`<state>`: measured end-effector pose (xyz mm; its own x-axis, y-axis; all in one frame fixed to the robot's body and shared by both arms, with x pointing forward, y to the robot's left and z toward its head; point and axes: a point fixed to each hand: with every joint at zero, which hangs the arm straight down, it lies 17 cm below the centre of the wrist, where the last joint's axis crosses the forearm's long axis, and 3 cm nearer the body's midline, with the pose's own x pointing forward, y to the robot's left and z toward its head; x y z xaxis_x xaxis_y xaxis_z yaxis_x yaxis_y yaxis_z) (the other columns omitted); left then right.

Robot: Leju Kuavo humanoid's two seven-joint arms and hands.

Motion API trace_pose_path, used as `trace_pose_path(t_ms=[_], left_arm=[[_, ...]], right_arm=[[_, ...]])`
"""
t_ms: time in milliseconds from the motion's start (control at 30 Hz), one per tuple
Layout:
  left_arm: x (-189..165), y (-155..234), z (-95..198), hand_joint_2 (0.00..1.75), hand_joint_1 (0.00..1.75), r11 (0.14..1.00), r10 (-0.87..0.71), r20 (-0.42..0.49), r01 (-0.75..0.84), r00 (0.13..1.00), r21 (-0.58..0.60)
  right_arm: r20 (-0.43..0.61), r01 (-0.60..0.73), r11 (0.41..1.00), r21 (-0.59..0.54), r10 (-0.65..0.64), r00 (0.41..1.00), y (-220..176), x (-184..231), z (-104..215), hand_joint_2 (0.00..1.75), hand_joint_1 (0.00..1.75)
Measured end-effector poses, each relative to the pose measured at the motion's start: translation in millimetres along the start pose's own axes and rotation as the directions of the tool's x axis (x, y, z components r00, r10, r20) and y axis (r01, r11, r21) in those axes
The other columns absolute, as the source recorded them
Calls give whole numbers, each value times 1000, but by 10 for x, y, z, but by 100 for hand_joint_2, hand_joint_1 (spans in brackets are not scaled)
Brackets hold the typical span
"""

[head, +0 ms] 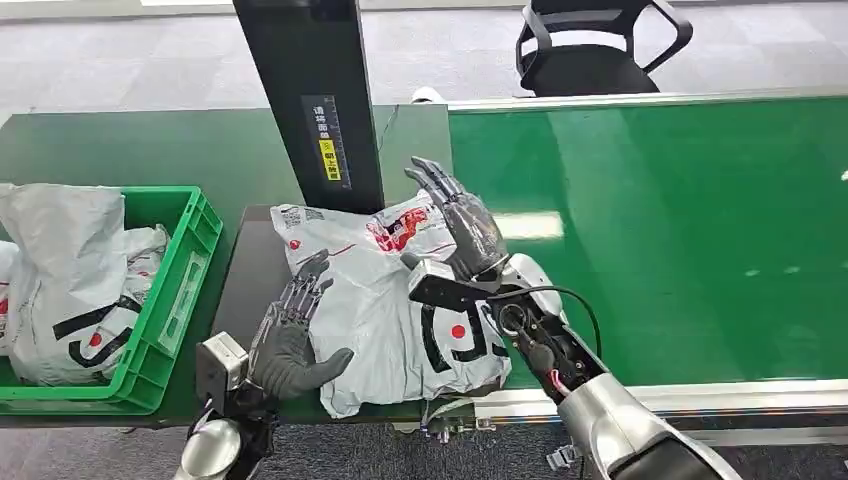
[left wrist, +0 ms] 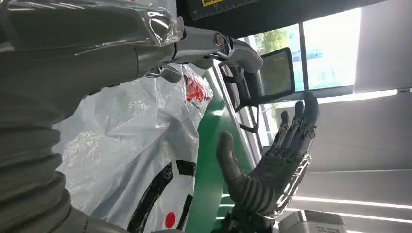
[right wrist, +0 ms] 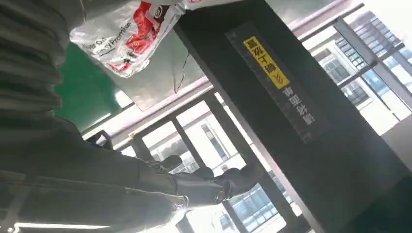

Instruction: Moved the parcel from conveyor to table for the left to box.

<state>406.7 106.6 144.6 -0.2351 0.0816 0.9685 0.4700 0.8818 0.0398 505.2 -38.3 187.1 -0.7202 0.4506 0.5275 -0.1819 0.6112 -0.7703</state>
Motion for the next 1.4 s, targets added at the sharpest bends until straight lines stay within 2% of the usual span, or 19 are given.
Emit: trace_pose_path(t_ms=[67,267,400,533,867,1400], left_arm=[[0,0,0,175,0,1000,0,0,0,1000,0],[-25,38,40,175,0,1000,-3,-3,3,1000,22],[-74,71,196,175,0,998,-22,-17,23,1000,54],[-126,147,355,175,0,994,-41,-33,44,999,97],[-82,292,570,175,0,984,-60,-36,65,998,165],[-33,326,602,175,0,982,-65,-27,69,998,177]], right_arm=[[-6,-2,1000,-5,2,1000,-26,-16,4,175,0],[-110,-51,998,41,55,992,-3,-308,129,175,0],[-186,-84,995,47,91,978,-16,-599,406,175,0],[-230,-105,993,52,115,966,18,-724,665,175,0],[-278,-134,990,37,139,951,-100,-854,935,175,0],[-281,-143,989,31,146,948,-143,-867,1000,175,0]])
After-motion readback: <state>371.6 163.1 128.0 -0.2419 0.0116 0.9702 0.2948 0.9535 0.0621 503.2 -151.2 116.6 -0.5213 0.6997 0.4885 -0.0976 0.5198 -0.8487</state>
